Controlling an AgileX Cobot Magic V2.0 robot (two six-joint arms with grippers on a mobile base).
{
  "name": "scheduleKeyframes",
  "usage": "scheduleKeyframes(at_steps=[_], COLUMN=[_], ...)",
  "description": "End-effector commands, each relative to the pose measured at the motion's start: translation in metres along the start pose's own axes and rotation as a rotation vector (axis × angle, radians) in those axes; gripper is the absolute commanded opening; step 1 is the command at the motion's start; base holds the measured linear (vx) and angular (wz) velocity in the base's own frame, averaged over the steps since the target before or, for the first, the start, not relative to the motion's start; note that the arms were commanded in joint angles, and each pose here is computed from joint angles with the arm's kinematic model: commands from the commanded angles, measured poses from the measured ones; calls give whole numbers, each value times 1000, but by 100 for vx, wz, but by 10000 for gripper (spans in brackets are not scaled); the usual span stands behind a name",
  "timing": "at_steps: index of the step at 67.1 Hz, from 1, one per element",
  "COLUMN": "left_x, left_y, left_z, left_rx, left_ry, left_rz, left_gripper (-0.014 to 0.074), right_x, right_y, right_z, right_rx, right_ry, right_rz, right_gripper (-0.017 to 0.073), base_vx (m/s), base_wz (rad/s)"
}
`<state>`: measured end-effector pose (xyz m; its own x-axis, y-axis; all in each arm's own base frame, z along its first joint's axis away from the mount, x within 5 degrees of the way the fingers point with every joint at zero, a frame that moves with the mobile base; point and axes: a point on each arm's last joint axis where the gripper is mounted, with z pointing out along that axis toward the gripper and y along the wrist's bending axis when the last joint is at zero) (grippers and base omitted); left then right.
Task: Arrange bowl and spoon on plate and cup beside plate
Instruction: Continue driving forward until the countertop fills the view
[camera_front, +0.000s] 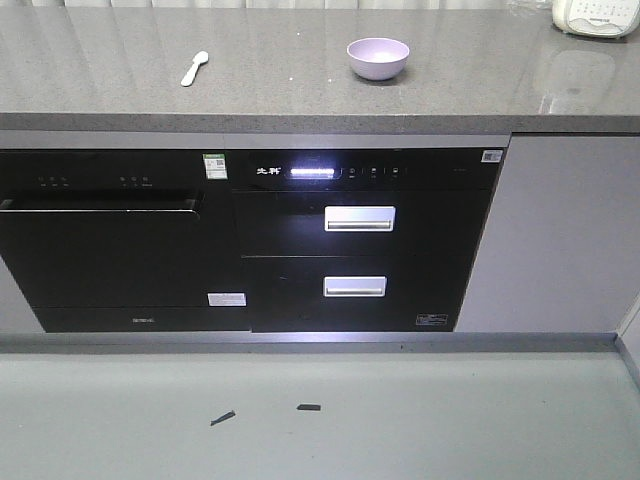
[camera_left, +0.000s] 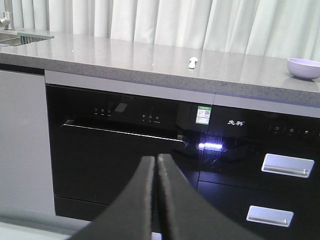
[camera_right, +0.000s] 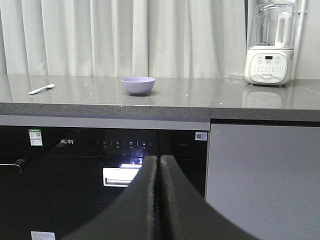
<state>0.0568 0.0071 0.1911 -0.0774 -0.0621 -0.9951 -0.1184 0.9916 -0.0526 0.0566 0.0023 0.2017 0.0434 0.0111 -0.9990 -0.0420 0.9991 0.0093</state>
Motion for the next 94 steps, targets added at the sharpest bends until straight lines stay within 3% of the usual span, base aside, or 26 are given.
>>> scheduleKeyframes(at_steps=[1,94], left_x=[3,3], left_y=[-1,-1], left_z=[2,2], left_rx=[15,15], left_ry=[-32,-32], left_rz=[-12,-12], left_gripper=[-6,-6], right_x=[-5,-5], right_y=[0,0], right_z=[-1,-1], right_rx=[4,4], right_ry=[-76,-76], right_rz=[-11,-11], right_gripper=[-1,-1], base_vx=[8,6], base_wz=[-1,0])
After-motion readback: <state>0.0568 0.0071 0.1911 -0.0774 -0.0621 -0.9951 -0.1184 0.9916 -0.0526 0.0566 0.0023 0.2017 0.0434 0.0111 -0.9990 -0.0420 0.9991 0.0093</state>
